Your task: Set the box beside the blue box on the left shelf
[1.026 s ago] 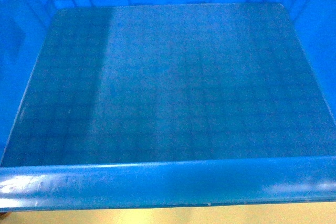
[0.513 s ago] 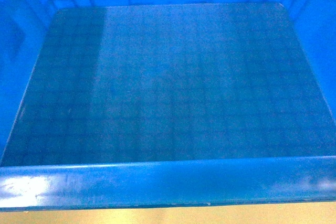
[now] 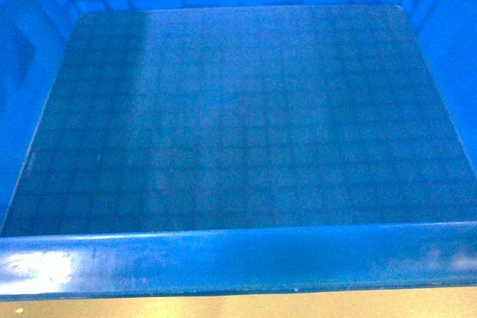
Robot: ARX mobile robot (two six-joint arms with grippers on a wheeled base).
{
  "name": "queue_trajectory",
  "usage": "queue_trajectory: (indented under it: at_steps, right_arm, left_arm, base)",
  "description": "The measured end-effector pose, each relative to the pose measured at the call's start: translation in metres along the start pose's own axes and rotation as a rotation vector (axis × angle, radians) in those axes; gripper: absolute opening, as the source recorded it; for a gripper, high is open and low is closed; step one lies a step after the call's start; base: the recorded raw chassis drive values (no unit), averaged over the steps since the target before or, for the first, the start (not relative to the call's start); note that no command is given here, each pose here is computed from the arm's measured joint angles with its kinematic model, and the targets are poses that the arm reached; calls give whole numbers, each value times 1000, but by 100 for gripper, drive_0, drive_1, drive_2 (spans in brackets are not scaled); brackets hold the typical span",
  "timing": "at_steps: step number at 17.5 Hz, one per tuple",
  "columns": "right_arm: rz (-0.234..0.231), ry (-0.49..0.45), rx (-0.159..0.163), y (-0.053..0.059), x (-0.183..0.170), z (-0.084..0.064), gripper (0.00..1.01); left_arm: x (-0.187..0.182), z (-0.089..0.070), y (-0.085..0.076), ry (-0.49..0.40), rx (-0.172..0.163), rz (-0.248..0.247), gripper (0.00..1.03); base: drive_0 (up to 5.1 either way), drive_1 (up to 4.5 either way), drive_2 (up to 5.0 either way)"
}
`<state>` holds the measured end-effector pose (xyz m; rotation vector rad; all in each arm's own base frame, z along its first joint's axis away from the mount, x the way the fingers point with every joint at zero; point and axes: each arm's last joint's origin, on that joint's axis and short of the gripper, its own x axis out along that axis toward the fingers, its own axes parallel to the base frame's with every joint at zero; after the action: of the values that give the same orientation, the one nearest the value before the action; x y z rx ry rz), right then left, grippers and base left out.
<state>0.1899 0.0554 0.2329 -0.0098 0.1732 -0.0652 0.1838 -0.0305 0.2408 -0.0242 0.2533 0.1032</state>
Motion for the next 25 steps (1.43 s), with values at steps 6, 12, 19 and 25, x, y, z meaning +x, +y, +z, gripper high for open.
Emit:
queue_trajectory:
  at_steps: [6, 12, 19, 25]
  right_arm:
    - [0, 0, 0, 0, 0, 0, 18]
    - [-1, 0, 0, 0, 0, 0, 18]
    - [-4, -2, 1, 0, 0, 0, 18]
    - [-4, 1, -1, 0, 0, 0, 18]
  left_arm:
    - [0, 0, 0, 0, 0, 0, 18]
    - [0, 0, 0, -1, 0, -1, 18]
    - [0, 0, 0, -2, 3, -3, 18]
    - [0, 0, 0, 2, 4, -2, 18]
  base:
    - [-148, -148, -148]
    - [-122, -122, -122]
    - [-8, 300, -317]
    - [-6, 425, -438]
